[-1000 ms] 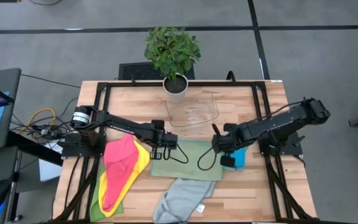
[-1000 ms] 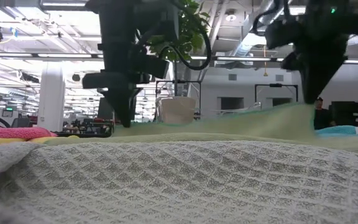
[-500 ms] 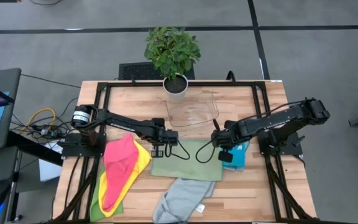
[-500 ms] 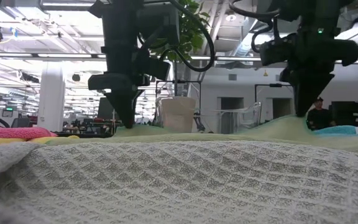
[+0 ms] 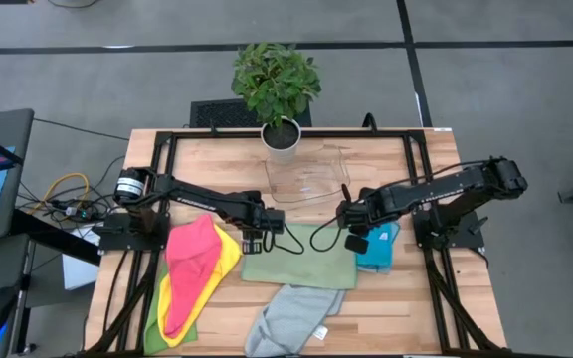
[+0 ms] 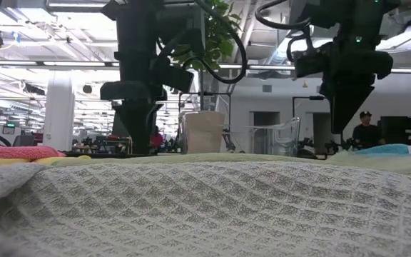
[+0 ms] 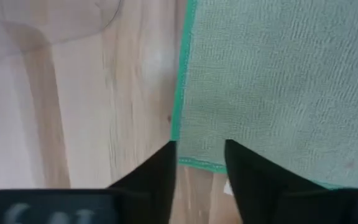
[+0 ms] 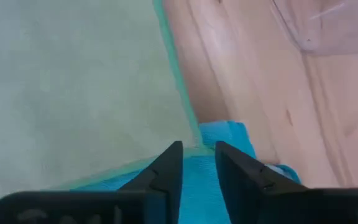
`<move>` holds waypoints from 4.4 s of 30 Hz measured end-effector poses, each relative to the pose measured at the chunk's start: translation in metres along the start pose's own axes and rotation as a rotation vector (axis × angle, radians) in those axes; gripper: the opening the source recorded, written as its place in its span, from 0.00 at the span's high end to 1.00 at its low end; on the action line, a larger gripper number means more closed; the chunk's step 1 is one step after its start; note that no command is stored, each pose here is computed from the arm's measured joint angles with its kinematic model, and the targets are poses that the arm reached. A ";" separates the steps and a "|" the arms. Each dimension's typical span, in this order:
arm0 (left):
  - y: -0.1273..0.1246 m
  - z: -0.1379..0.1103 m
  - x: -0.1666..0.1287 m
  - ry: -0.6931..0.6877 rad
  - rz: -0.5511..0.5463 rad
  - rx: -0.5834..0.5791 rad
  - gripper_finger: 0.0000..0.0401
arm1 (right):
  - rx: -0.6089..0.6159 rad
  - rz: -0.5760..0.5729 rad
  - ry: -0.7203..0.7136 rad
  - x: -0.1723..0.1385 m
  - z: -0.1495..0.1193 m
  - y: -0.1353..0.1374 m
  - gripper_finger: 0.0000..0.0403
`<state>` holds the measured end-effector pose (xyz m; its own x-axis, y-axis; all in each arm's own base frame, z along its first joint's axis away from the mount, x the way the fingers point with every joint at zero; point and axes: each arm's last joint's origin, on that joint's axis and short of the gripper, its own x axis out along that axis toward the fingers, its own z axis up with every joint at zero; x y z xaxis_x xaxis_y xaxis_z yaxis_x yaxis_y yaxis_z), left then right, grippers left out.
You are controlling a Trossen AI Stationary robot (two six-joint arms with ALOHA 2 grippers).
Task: Fold microfiber towels
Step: Fold the light green microfiber cloth
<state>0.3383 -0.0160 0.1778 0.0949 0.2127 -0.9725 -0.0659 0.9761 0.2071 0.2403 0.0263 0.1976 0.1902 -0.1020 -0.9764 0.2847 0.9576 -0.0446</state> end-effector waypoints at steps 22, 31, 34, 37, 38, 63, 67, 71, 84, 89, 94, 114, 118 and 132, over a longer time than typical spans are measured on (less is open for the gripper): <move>-0.020 -0.036 -0.084 -0.904 -0.360 -0.481 0.47 | -0.289 0.275 -0.325 -0.006 -0.078 0.162 0.66; -0.028 -0.053 -0.052 -0.856 -0.413 -0.591 0.47 | -0.207 0.211 -0.225 0.022 -0.085 0.169 0.61; -0.031 -0.055 -0.051 -0.847 -0.426 -0.605 0.47 | -0.168 0.283 -0.185 0.015 -0.081 0.167 0.56; -0.033 -0.055 -0.054 -0.880 -0.407 -0.616 0.47 | -0.173 0.275 -0.217 0.006 -0.082 0.164 0.55; -0.035 -0.053 -0.052 -0.892 -0.390 -0.625 0.47 | -0.174 0.245 -0.235 0.005 -0.083 0.161 0.56; -0.082 -0.027 0.004 -0.870 -0.539 -0.668 0.47 | -0.191 0.112 -0.221 0.024 -0.082 0.157 0.47; -0.082 -0.027 0.006 -0.865 -0.534 -0.676 0.47 | -0.205 0.095 -0.208 0.031 -0.087 0.152 0.49; -0.083 -0.027 0.007 -0.861 -0.536 -0.685 0.47 | -0.210 0.089 -0.203 0.036 -0.090 0.149 0.49; -0.082 -0.027 0.008 -0.859 -0.531 -0.687 0.47 | -0.244 0.103 -0.214 0.043 -0.091 0.154 0.59; -0.082 -0.027 0.008 -0.861 -0.526 -0.690 0.47 | -0.278 0.086 -0.206 0.053 -0.094 0.164 0.59; -0.082 -0.027 0.008 -0.861 -0.525 -0.691 0.47 | -0.294 0.034 -0.138 0.051 -0.092 0.166 0.59; -0.081 -0.027 0.004 -0.741 -0.750 -0.685 0.47 | -0.453 -0.077 -0.120 -0.001 -0.035 0.167 0.97; -0.080 -0.028 -0.001 -0.749 -0.758 -0.682 0.47 | -0.482 -0.038 -0.188 -0.010 -0.012 0.170 0.96; -0.079 -0.028 -0.007 -0.743 -0.798 -0.675 0.47 | -0.464 0.055 -0.369 0.008 0.027 0.181 0.94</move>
<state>0.3147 -0.0962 0.1653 0.8555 -0.2315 -0.4633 -0.2020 0.6746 -0.7100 0.3193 0.1916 0.1874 0.5308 -0.0561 -0.8457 -0.1594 0.9734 -0.1646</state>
